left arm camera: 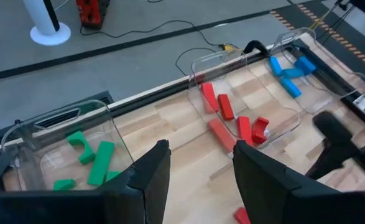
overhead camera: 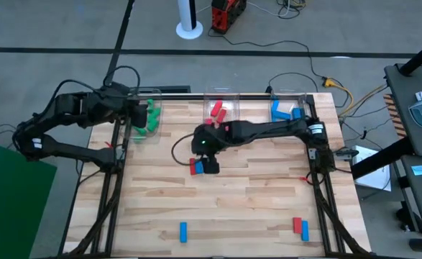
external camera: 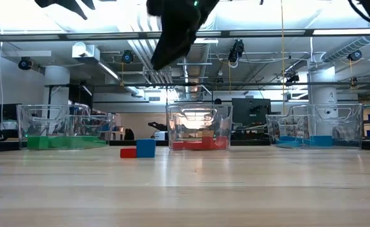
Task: Sort blocks
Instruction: Put the blue wooden block into the right transparent bin
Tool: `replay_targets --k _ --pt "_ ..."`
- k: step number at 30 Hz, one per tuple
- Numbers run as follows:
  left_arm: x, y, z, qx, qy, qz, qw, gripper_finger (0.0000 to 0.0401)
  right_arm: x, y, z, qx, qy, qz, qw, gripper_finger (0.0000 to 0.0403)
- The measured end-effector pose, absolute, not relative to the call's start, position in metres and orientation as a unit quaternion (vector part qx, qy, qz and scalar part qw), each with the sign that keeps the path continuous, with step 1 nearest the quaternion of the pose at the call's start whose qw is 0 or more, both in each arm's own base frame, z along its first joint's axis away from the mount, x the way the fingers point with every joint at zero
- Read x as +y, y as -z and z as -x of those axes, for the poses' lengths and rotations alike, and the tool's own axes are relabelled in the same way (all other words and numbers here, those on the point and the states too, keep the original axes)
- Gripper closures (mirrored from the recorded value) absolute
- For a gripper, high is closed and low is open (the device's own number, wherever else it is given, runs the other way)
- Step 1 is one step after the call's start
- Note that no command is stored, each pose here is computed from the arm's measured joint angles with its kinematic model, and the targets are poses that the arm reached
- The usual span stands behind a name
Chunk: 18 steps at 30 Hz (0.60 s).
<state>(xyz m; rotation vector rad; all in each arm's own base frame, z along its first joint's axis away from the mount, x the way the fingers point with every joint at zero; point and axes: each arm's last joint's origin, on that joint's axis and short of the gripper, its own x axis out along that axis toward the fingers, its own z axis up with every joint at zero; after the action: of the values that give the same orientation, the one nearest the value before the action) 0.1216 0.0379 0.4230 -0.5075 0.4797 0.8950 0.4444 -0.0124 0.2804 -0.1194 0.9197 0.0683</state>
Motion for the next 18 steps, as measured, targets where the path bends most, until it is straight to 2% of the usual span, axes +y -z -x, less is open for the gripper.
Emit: replay_targets --k 10,18 --pt "0.039 -0.415 -0.127 0.246 -0.427 0.234 0.838 0.0248 -0.008 -0.218 -0.465 0.507 -0.037 0.046 0.86 0.017" --pt "0.039 -0.404 -0.129 0.261 -0.432 0.232 0.832 0.0248 -0.007 -0.203 -0.468 0.522 -0.043 0.052 0.85 0.017"
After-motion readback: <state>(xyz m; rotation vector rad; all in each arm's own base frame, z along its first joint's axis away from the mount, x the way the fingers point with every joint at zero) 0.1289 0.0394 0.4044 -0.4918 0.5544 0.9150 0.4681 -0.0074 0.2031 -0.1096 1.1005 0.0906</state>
